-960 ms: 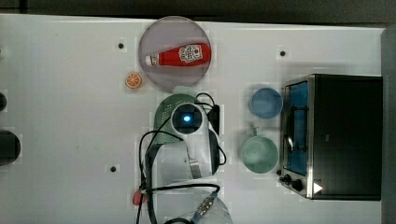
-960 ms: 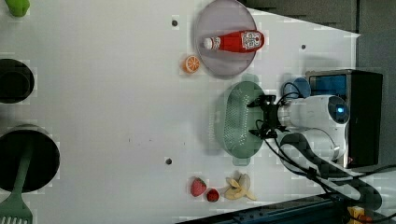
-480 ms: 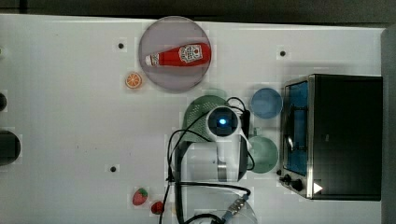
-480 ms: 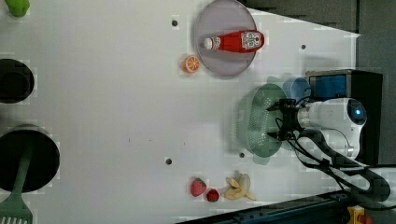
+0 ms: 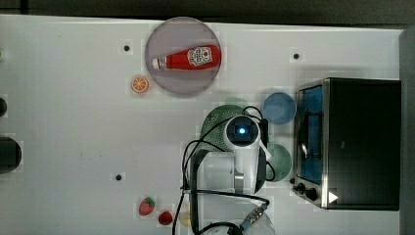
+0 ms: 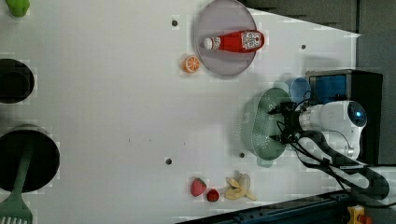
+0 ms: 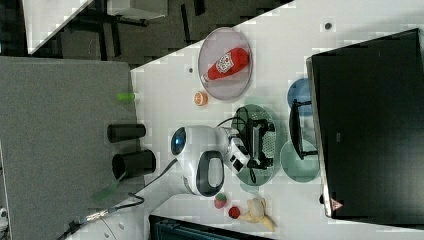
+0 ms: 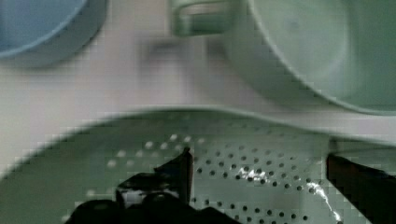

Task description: Drag strainer left to right.

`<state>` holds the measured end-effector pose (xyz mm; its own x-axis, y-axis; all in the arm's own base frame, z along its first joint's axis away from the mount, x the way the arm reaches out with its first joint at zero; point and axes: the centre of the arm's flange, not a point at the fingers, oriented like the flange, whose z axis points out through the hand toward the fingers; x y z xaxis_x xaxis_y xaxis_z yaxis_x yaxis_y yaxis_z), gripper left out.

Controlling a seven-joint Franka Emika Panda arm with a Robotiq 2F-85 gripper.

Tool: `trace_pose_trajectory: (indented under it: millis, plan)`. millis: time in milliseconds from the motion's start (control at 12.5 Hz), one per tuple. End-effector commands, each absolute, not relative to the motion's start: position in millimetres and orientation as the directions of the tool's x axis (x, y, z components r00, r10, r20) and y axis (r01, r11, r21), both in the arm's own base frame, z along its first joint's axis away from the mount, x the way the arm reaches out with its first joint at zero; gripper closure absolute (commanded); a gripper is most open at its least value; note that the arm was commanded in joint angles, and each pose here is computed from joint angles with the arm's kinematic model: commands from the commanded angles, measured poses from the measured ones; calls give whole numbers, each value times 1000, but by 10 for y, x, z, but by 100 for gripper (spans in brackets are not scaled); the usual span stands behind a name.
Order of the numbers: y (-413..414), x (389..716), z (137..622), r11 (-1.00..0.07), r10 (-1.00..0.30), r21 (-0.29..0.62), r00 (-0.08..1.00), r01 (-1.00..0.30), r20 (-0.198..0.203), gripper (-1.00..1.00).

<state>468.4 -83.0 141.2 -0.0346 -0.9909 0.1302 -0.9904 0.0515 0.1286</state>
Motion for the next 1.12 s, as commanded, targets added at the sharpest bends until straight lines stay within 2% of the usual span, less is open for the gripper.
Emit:
trace_pose_trajectory:
  millis: [80,240,480,720,800,1040,1120]
  plan:
    - [-685,4974,2044,-243,-963,52,247,-969,111,-100]
    - [-589,5054,2547,-398,-910,26,399,-917,111,-100]
    - [-457,5050,3492,-486,-867,29,486,-874,107,-100]
    - [-365,4895,4414,-487,-872,44,489,-872,38,-100]
    - [-334,4856,4714,-525,-850,36,526,-850,24,-100]
    - [-319,4764,5431,-706,-707,39,707,-707,18,-100]
    - [-328,4729,5581,-718,-695,45,718,-695,8,-100]
